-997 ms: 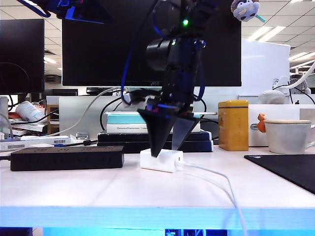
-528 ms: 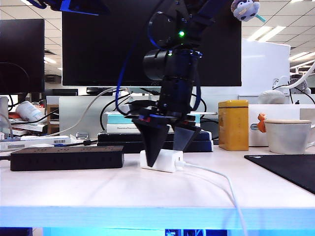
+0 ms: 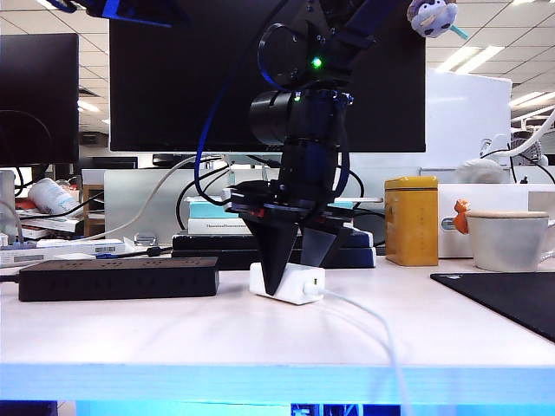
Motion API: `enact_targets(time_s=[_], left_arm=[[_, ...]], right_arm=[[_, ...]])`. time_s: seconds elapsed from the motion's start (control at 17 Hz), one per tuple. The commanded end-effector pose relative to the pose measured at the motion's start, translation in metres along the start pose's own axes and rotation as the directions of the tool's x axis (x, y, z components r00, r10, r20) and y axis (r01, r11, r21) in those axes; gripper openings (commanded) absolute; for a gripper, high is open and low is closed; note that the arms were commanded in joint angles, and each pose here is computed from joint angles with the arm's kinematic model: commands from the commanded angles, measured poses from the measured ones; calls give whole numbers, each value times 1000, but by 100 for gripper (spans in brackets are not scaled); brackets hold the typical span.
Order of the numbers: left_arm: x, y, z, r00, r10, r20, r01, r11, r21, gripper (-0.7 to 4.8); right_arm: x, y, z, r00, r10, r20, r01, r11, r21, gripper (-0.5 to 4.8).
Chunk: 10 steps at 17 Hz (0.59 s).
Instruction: Plug the white charger into the left socket.
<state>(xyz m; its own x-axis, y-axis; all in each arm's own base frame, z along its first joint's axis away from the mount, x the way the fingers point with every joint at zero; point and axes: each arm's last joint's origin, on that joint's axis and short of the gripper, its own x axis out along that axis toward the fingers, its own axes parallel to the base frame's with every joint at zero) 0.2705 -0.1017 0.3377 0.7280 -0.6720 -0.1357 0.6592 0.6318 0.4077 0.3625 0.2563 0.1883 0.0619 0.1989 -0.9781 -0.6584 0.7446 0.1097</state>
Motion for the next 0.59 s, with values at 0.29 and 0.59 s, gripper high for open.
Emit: enact_targets(time_s=[0.29,0.59], left_arm=[[-4,-1,3,1000,-2,-5,3,973,230,259],[-9,-5,1,998,-36,-59,57,911,408,479]], right_arm=[[-39,9,-4,988,130,81,-131,991,4,257],[-110,16,-14,953,115,281,-107,993,-41,257]])
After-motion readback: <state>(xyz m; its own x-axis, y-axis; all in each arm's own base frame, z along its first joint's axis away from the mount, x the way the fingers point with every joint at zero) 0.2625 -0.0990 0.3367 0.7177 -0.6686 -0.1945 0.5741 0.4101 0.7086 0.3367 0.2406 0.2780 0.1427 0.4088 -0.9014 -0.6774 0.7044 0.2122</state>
